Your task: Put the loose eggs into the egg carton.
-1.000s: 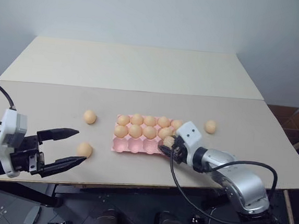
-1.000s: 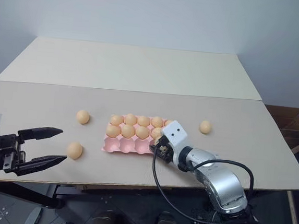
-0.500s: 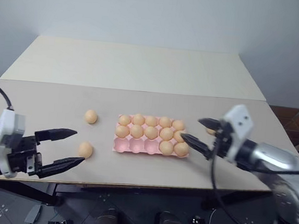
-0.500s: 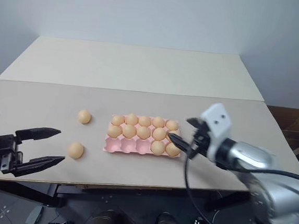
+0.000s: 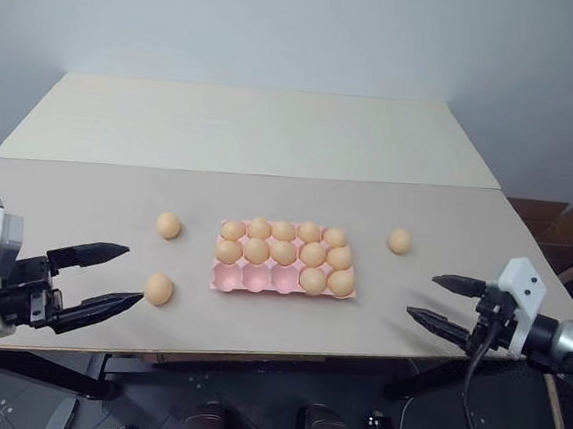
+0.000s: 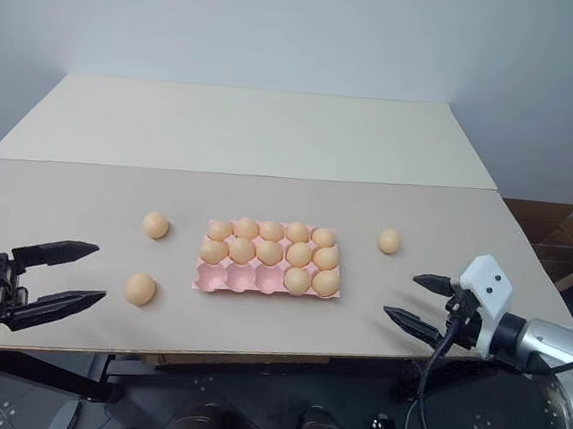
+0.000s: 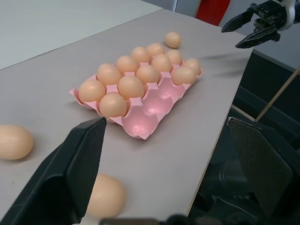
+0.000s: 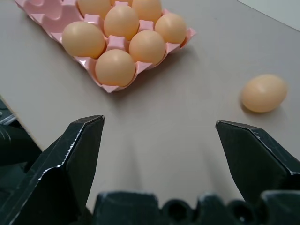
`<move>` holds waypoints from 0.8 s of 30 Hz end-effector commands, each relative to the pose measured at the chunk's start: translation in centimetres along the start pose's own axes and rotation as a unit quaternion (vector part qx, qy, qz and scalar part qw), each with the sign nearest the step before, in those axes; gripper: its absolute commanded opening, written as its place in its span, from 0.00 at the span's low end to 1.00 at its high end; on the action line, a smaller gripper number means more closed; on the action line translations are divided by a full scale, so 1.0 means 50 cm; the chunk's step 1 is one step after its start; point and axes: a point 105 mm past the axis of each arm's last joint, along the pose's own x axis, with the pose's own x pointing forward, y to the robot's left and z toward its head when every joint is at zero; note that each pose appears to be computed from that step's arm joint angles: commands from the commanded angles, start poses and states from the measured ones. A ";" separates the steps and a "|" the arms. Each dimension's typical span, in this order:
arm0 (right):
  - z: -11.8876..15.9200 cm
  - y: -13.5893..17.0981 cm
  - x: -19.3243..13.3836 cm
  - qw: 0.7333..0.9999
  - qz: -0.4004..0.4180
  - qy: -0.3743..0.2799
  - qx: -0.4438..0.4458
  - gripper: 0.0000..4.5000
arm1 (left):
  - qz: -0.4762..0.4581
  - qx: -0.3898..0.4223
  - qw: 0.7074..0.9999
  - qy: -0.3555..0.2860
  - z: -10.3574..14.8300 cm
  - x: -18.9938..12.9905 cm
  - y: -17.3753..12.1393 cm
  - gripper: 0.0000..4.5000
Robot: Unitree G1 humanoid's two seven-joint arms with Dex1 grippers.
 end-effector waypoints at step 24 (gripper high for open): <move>0.175 0.040 0.189 0.994 -0.073 -0.082 0.014 0.44 | -0.010 0.031 0.999 0.002 0.018 0.010 -0.023 1.00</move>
